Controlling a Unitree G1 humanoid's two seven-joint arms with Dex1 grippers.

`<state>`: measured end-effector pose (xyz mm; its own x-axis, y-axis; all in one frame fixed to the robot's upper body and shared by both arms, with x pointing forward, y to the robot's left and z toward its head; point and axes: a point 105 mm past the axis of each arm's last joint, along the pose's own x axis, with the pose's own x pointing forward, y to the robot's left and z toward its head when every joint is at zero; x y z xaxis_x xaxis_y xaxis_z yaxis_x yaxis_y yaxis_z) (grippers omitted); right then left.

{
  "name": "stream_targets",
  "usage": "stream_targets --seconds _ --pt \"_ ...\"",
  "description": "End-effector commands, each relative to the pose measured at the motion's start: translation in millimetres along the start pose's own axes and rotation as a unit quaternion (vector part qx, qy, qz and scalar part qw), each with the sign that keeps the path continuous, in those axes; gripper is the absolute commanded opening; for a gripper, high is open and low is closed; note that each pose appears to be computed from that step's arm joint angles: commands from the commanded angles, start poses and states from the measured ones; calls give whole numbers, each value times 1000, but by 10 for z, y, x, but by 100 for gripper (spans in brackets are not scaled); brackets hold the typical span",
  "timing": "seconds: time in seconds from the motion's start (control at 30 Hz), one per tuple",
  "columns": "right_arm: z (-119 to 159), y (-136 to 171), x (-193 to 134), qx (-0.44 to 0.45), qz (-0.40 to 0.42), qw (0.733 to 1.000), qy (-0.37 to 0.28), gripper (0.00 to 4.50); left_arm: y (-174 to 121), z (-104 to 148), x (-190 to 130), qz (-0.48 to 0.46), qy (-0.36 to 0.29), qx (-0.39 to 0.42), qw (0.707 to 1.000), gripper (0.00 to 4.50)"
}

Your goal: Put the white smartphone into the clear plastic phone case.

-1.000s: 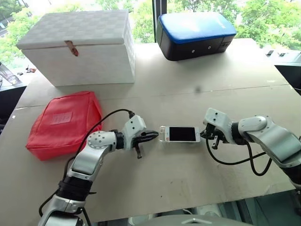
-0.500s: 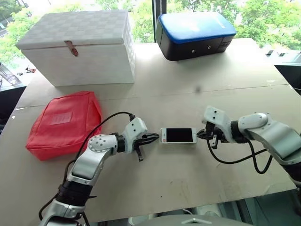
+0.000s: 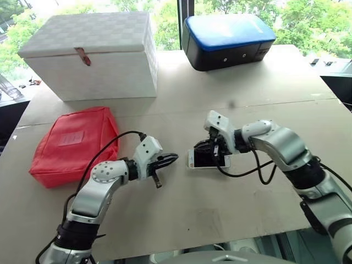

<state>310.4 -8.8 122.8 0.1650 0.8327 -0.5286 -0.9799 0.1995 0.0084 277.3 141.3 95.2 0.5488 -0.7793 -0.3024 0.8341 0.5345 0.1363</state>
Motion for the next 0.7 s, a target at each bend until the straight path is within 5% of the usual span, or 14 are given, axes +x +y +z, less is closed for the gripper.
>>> stream_targets --seconds 0.03,0.17,0.4,0.57,0.7 --pt "-208 -25 142 -22 10 998 59 0 -3 113 -49 6 -15 14 1000 8" --pt "-625 -53 204 -9 17 991 136 0 -12 105 -53 12 -17 11 1000 8" --pt "-807 -88 167 13 4 990 144 0 -34 64 -54 12 -17 8 1000 8" --pt "-244 -117 4 34 -18 999 -14 0 -57 32 -10 0 -17 9 1000 8" --pt "59 -43 -349 17 -33 996 -80 0 -66 -11 18 -12 -13 12 1000 8"
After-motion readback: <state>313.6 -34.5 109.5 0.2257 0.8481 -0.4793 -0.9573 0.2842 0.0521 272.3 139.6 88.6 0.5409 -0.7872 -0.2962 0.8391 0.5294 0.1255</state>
